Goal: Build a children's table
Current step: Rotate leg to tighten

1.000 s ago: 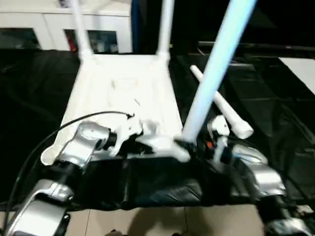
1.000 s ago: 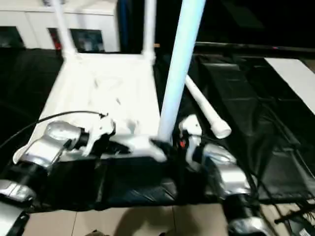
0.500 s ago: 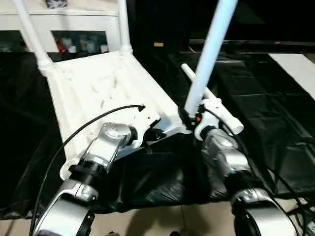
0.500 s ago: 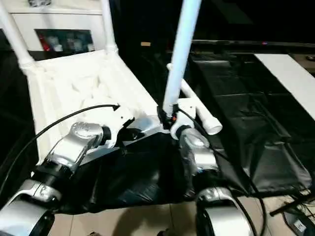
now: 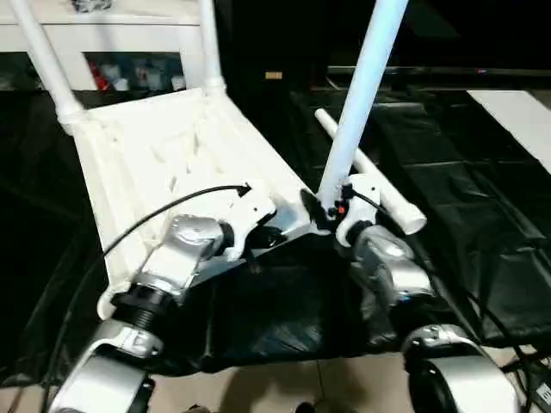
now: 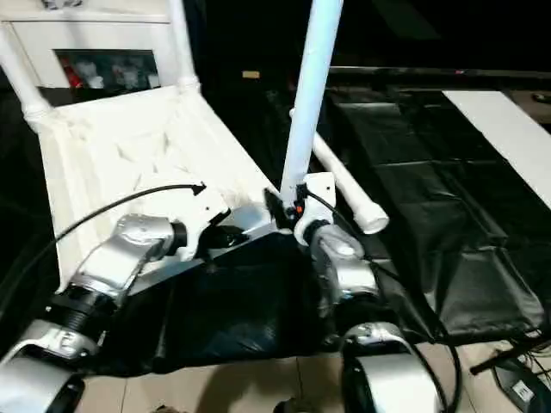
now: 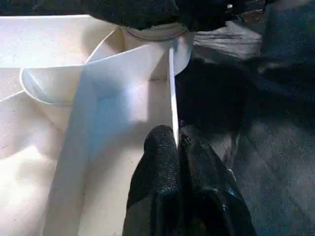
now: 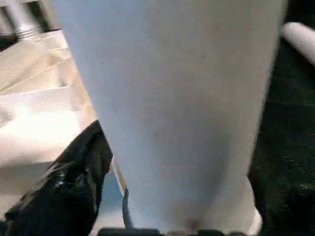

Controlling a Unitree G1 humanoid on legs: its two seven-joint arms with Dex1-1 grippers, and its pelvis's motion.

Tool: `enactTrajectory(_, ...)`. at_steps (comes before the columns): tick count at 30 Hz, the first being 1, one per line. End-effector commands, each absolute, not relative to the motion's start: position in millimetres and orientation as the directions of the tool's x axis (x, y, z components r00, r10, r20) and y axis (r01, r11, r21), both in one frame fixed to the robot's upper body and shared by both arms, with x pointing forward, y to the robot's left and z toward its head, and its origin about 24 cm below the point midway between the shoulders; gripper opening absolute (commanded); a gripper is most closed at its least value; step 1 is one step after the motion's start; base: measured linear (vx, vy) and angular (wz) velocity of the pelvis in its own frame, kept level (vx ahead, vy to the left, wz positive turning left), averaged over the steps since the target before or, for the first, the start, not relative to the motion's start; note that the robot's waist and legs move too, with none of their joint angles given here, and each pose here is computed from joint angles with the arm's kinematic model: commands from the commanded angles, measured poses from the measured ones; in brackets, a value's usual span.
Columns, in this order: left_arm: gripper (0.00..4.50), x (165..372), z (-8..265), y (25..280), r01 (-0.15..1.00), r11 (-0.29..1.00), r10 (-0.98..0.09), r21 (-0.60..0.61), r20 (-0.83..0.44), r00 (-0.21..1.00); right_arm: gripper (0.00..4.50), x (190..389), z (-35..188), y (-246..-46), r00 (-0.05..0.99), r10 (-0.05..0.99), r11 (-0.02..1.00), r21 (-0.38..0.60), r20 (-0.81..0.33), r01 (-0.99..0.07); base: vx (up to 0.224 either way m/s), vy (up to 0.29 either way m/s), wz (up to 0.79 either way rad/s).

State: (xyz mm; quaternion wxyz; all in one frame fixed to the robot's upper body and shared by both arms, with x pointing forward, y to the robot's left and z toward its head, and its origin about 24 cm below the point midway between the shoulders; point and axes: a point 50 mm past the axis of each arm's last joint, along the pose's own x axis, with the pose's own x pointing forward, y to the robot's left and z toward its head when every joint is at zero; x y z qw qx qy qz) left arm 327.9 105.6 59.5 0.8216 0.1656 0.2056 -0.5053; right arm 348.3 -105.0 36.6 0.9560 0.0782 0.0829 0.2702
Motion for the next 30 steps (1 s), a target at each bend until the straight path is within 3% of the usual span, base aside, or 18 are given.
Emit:
enactTrajectory(1, 0.00, 325.5, 80.1, 86.7, 0.954, 0.284, -0.856, 0.097, -0.422, 0.298, 4.12, 340.2, 41.0, -96.6, 0.733, 0.672, 0.740, 0.146, -0.104, -0.657, 0.000, 0.000, 0.00)
enactTrajectory(5, 0.00, 322.6, 80.0, 94.6, 0.972, 0.216, -0.866, 0.096, -0.441, 0.236, 4.12, 330.2, 44.8, -110.1, 0.638, 0.762, 0.648, 0.101, -0.115, -0.755, 0.000, 0.000, 0.00)
enactTrajectory(9, 0.00, 319.7, 79.9, 105.7, 0.989, 0.126, -0.874, 0.077, -0.463, 0.148, 4.12, 311.7, 48.0, -129.9, 0.456, 0.871, 0.474, 0.074, -0.181, -0.877, 0.000, 0.000, 0.00)
enactTrajectory(15, 0.00, 317.3, 81.0, 114.7, 0.998, 0.044, -0.871, 0.053, -0.487, 0.064, 3.97, 300.2, 50.8, -144.5, 0.313, 0.909, 0.346, 0.077, -0.276, -0.935, 0.000, 0.000, 0.00)
enactTrajectory(30, 0.00, 314.2, 77.7, 119.7, 1.000, -0.028, -0.861, 0.014, -0.509, -0.017, 2.81, 288.0, 48.9, -148.2, 0.201, 0.918, 0.261, 0.138, -0.341, -0.956, 0.000, 0.000, 0.00)
